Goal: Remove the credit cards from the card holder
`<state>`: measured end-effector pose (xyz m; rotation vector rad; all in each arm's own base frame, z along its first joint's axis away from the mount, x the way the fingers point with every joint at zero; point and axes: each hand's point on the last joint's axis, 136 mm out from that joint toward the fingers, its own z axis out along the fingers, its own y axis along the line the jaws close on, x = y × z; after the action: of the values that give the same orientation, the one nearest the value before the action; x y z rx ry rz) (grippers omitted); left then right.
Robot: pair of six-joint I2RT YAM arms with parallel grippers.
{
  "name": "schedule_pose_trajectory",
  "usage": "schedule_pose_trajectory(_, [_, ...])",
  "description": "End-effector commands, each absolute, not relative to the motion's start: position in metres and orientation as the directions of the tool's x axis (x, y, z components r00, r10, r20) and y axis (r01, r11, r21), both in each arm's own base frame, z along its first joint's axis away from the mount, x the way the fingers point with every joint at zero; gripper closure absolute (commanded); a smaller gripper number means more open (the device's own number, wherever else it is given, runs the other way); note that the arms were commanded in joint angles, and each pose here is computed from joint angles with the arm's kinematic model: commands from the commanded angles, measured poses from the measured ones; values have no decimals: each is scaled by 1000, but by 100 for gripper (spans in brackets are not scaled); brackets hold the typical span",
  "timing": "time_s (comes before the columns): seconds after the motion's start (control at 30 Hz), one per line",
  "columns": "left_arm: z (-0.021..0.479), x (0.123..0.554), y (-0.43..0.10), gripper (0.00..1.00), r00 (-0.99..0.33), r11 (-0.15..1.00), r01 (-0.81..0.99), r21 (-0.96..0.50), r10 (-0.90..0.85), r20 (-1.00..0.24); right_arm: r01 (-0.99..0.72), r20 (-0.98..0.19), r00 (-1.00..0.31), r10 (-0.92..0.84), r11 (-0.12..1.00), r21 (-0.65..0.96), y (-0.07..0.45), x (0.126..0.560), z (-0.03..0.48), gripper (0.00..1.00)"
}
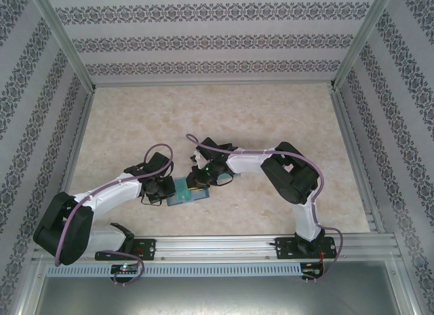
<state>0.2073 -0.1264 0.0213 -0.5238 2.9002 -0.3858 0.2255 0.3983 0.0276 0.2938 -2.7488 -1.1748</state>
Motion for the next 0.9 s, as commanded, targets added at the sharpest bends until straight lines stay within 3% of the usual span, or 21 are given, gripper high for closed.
schedule_pose_trajectory(0.0, [4,186,-112,100,-925,913,-356,-200,-374,-63,-125,56,-969,-241,673,729,408,223,23,80])
schedule_pose_trajectory(0.17, [5,186,-112,100,-925,912,-355,-203,-374,-64,-120,62,-970,-237,680,723,408,224,20,82])
schedule_pose_trajectory(0.33, [5,185,-110,100,-925,913,-356,-198,-375,-68,-125,55,-971,-232,691,712,404,225,22,94])
schedule_pose_trajectory(0.87, [4,184,-109,100,-926,916,-353,-193,-371,-67,-131,28,-979,-203,725,676,358,227,37,97])
